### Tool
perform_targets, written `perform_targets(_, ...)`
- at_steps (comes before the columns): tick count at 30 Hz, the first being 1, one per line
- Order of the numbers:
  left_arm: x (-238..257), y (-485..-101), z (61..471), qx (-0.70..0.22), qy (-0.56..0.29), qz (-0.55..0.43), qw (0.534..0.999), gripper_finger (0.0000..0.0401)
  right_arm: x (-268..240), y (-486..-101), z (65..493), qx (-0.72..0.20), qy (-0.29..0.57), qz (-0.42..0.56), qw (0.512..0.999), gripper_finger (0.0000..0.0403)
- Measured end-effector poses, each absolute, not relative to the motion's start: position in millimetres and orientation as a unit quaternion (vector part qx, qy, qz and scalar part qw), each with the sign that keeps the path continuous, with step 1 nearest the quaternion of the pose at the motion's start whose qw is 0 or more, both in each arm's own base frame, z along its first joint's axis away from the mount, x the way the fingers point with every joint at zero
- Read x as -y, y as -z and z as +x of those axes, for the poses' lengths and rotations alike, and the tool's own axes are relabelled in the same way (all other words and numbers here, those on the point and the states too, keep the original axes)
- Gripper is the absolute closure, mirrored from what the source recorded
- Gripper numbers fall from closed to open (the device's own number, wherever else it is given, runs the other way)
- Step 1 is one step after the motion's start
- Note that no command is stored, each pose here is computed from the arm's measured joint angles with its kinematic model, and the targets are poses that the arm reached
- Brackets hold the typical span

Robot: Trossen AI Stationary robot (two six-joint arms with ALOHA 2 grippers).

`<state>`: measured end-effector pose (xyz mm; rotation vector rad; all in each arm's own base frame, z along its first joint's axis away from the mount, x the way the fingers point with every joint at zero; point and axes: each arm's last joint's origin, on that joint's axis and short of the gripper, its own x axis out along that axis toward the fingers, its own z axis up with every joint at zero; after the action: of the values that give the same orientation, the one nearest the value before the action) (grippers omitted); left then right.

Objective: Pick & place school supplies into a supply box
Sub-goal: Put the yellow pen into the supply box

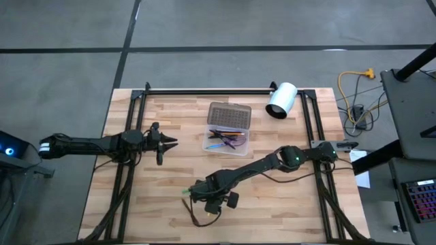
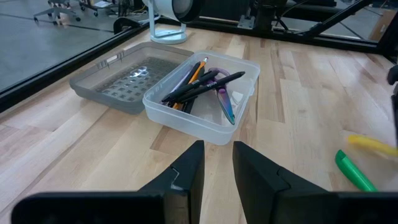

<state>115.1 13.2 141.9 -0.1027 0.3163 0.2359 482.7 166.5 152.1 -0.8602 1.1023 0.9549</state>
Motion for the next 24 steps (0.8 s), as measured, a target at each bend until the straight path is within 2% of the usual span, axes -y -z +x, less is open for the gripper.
perform_targets(10,-13.2,-141.9,115.1,-0.157,-0.117,-0.051,0.979,0.0332,-166.2,-171.4,483.8,-0.523,-0.335,-0.374,0.689,0.039)
perform_targets(24,-13.2,-142.0,115.1,-0.157,-0.117,-0.051,0.979,0.0332,-153.4,-189.2,485.3,-0.536,-0.259,-0.372,0.713,0.039)
